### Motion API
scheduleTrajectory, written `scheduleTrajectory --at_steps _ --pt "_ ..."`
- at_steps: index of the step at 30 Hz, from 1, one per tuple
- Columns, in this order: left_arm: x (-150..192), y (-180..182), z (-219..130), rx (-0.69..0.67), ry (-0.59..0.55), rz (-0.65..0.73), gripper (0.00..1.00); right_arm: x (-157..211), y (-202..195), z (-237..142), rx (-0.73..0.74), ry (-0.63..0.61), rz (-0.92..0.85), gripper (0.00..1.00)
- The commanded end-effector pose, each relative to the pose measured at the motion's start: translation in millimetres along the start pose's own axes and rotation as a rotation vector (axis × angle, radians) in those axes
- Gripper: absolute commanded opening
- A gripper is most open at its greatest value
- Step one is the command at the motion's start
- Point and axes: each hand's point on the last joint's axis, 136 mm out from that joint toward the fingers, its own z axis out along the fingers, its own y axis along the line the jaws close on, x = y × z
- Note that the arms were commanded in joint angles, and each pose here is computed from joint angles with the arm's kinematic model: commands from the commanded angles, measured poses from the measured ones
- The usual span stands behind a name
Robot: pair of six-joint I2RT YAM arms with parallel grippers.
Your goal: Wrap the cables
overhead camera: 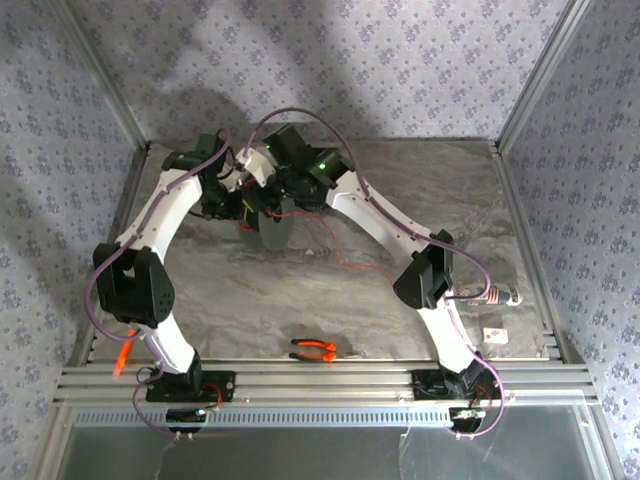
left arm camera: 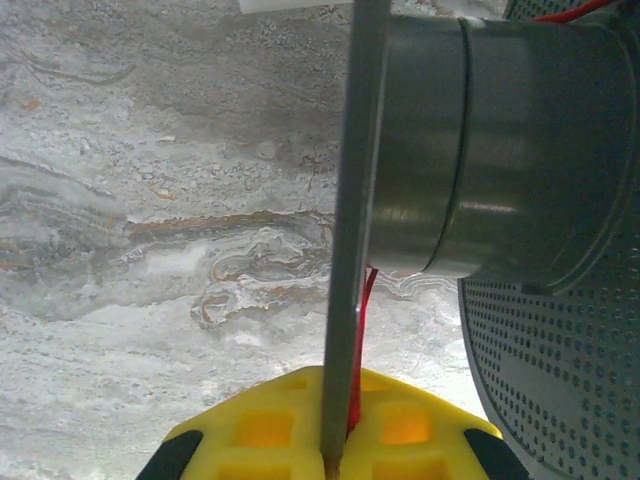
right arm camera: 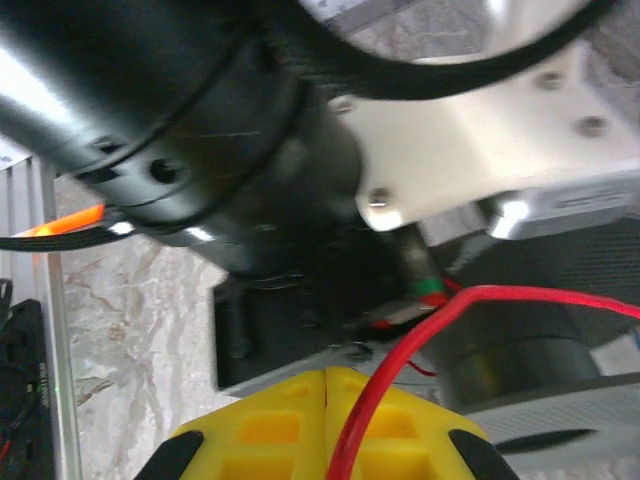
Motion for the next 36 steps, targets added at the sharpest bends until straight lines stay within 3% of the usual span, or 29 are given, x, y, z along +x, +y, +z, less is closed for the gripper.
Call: scheduleTrajectory --at_steps 1,6,14,21,25,30,36 --pt "-18.4 0.8 -2.2 0.041 -0.069 -0.055 0.0 -7.2 49.7 -6.1 -0.116 -0.018 -0.061 0.0" --pt "-25.2 13.3 -16.3 0.051 -0.137 -0.112 0.0 14.6 71.6 4.1 -0.162 0.02 -0.069 0.0" --pt "-46.4 31.0 -65.0 0.099 -0.367 -0.237 0.0 56.6 80.5 23.8 -0.16 0.115 -0.064 0.0" --pt "-57.7 41.8 -132.2 0.158 -0.617 -0.331 0.0 90.7 45.6 46.8 -0.067 0.199 -0.037 0.0" --pt "-56.2 40.9 -162.4 0.209 -0.704 -0.357 0.0 100.4 13.1 54.7 -0.001 0.22 -0.004 0.0" --pt "-53.7 41.5 -191.0 0.294 -0.771 -0.383 0.0 110.8 -35.4 53.4 0.078 0.228 0.057 0.0" --pt "-48.8 46.1 -207.6 0.329 -0.8 -0.389 0.0 123.3 -70.8 42.7 0.096 0.213 0.112 0.13"
